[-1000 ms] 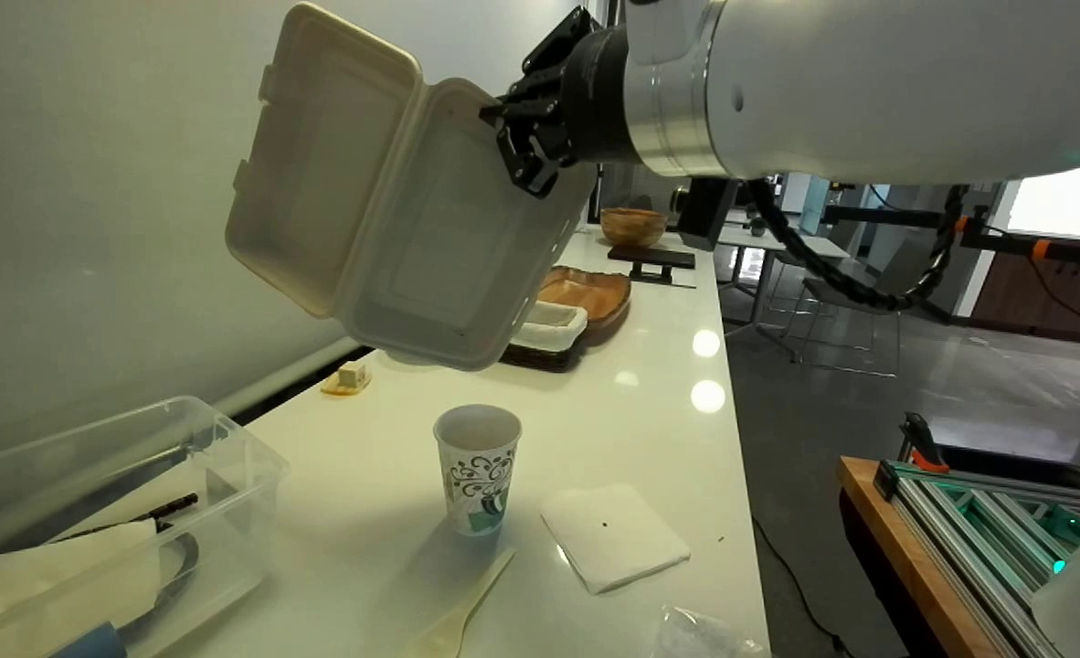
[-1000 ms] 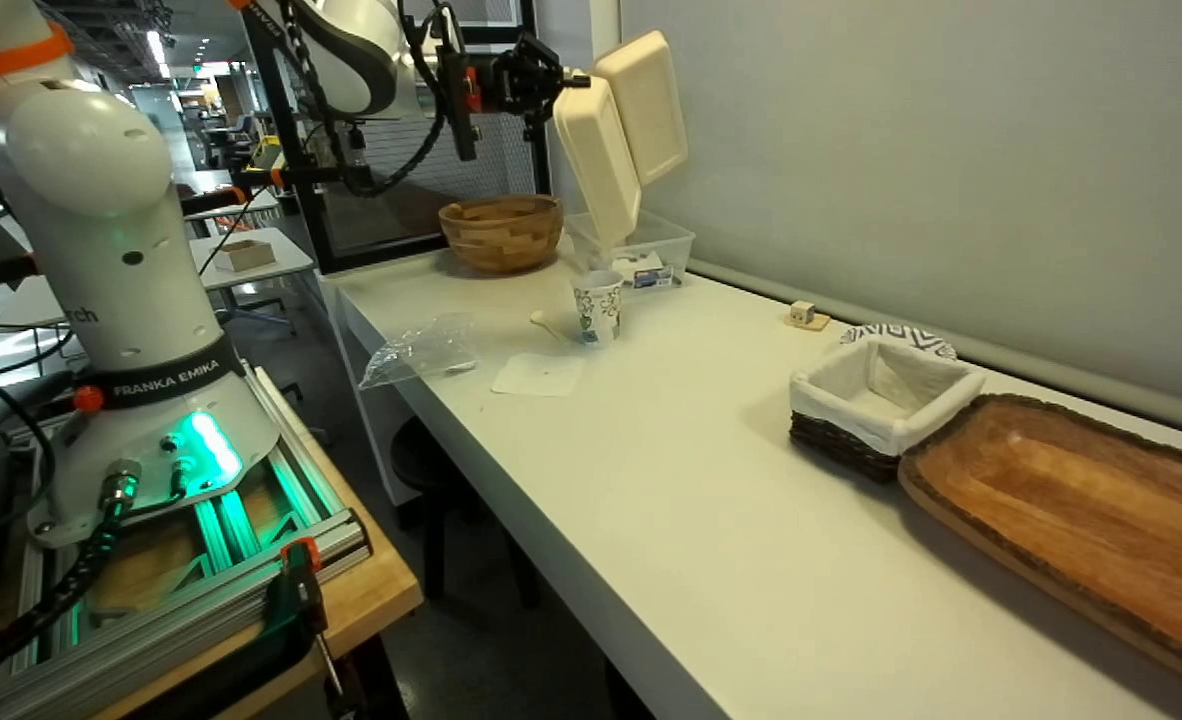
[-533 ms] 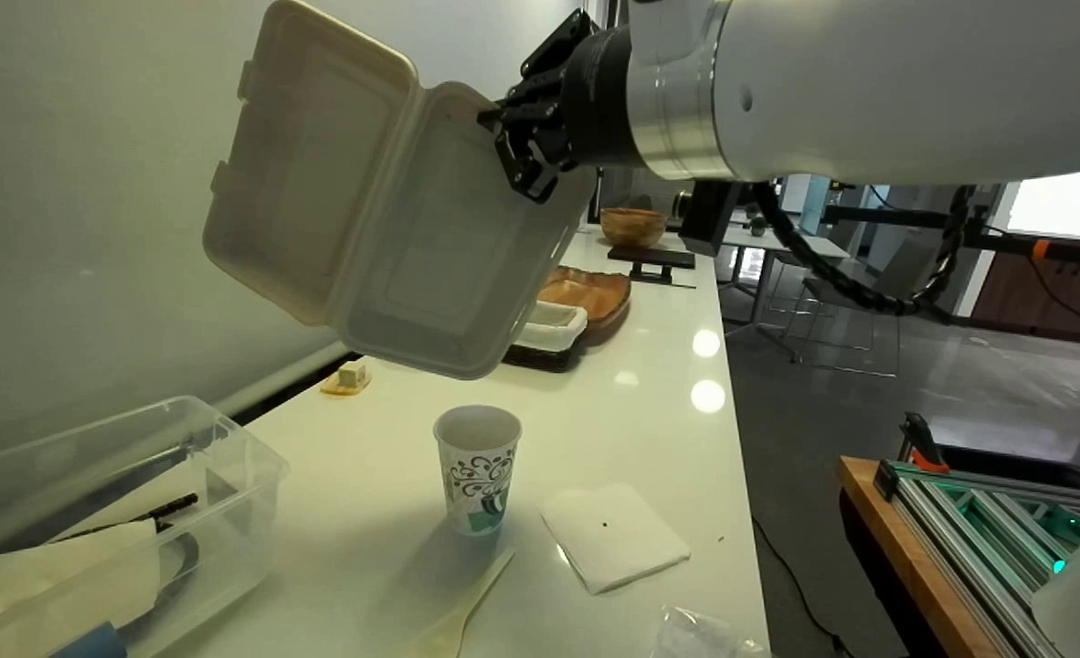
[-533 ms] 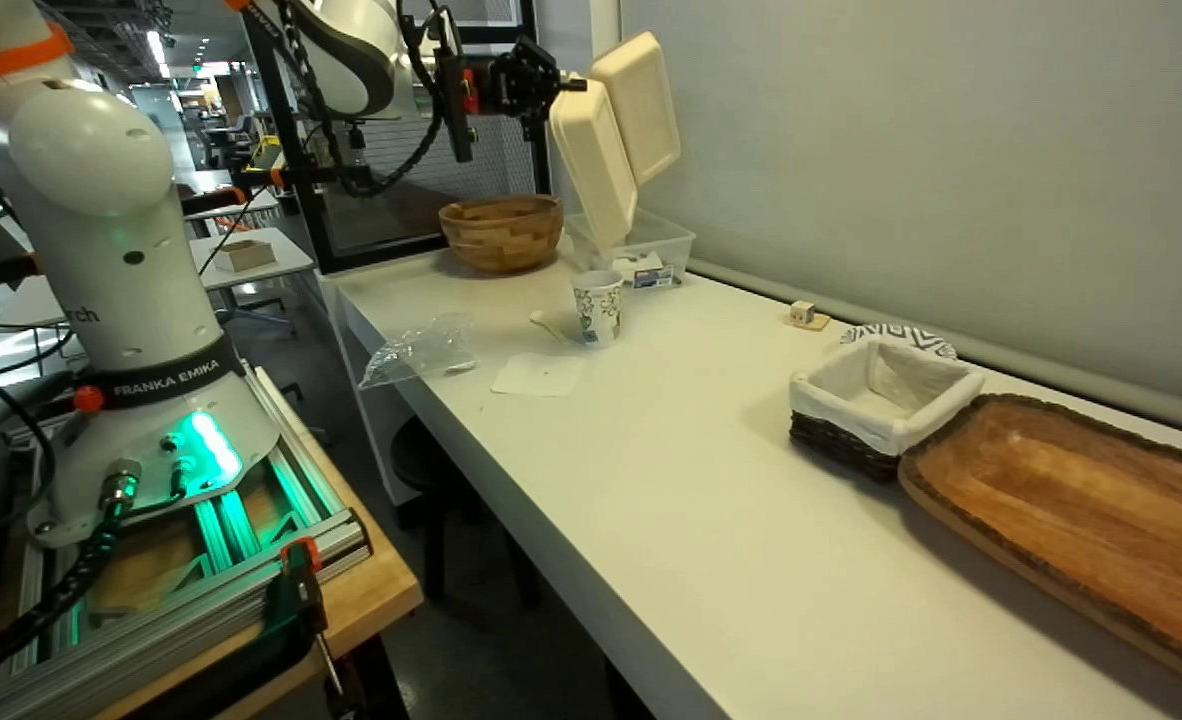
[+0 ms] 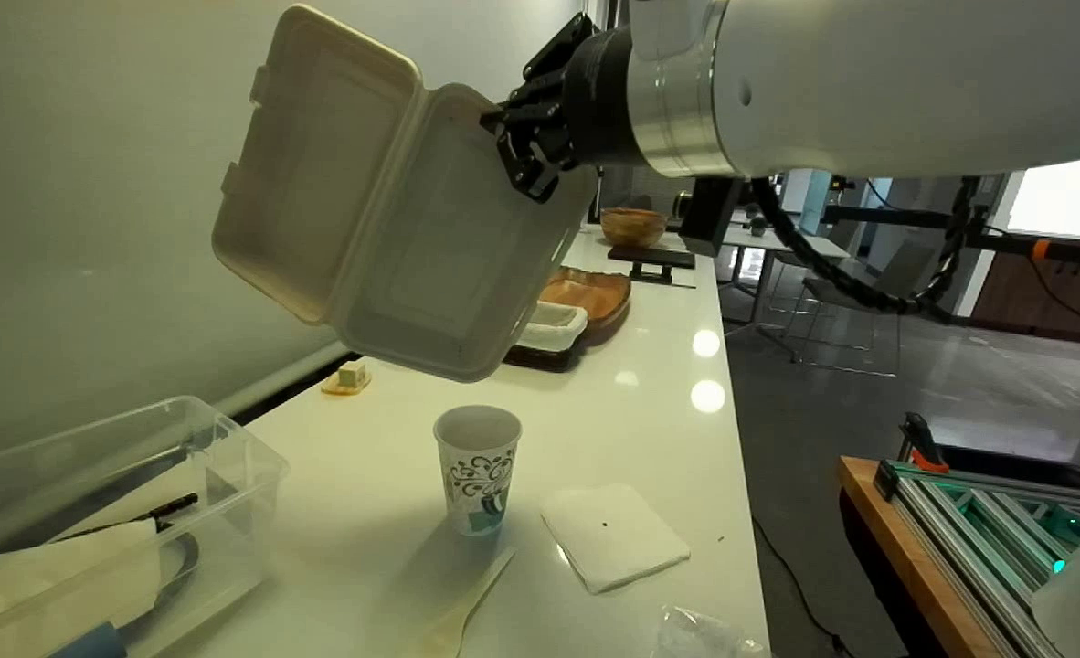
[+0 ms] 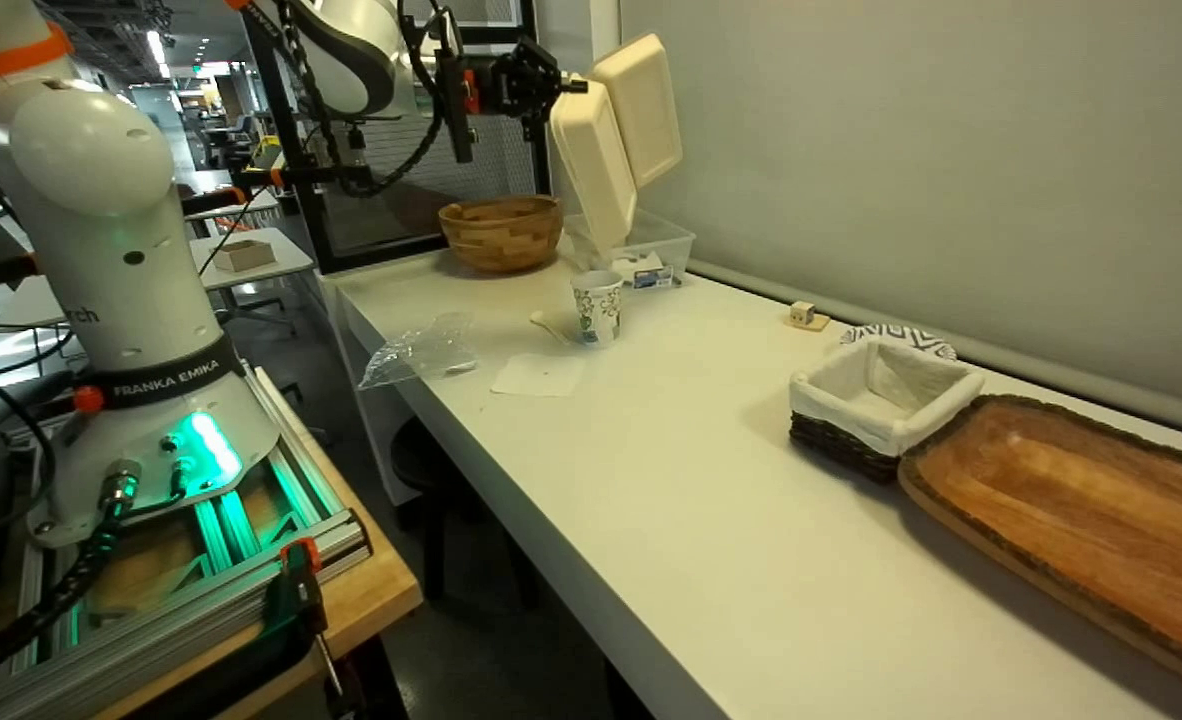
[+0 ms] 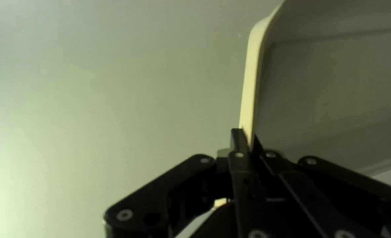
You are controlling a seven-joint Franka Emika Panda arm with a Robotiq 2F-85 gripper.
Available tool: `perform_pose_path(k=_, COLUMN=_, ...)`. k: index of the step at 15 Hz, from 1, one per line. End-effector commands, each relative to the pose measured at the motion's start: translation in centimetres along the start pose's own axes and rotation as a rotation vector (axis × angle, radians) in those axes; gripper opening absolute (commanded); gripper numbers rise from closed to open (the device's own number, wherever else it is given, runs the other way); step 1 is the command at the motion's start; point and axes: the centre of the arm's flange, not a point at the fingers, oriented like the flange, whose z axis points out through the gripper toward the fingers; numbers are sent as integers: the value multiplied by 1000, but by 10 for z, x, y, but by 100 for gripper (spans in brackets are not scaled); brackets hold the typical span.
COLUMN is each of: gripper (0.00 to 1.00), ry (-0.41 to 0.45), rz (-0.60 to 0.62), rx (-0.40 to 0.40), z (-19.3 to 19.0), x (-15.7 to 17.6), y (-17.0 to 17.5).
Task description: Pour the contents from the lunch pack into the cup
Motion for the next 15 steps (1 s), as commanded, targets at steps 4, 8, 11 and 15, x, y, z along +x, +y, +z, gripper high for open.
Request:
perform_pose_path(k=4, gripper=1, ry=-43, rz=164, rx=26, z=3, x=-14, y=51)
perform_pose_path(k=8, gripper=1, ry=-140, rz=339, rx=94, z=21, x=-47, y=102)
perform_pose_path(k=11, gripper=1, ry=-179, rz=484, rx=159, z=41, x=-88, y=133)
perform_pose_path(k=15, gripper=1, ry=-272, rz=678, rx=239, z=73, x=-157, y=154)
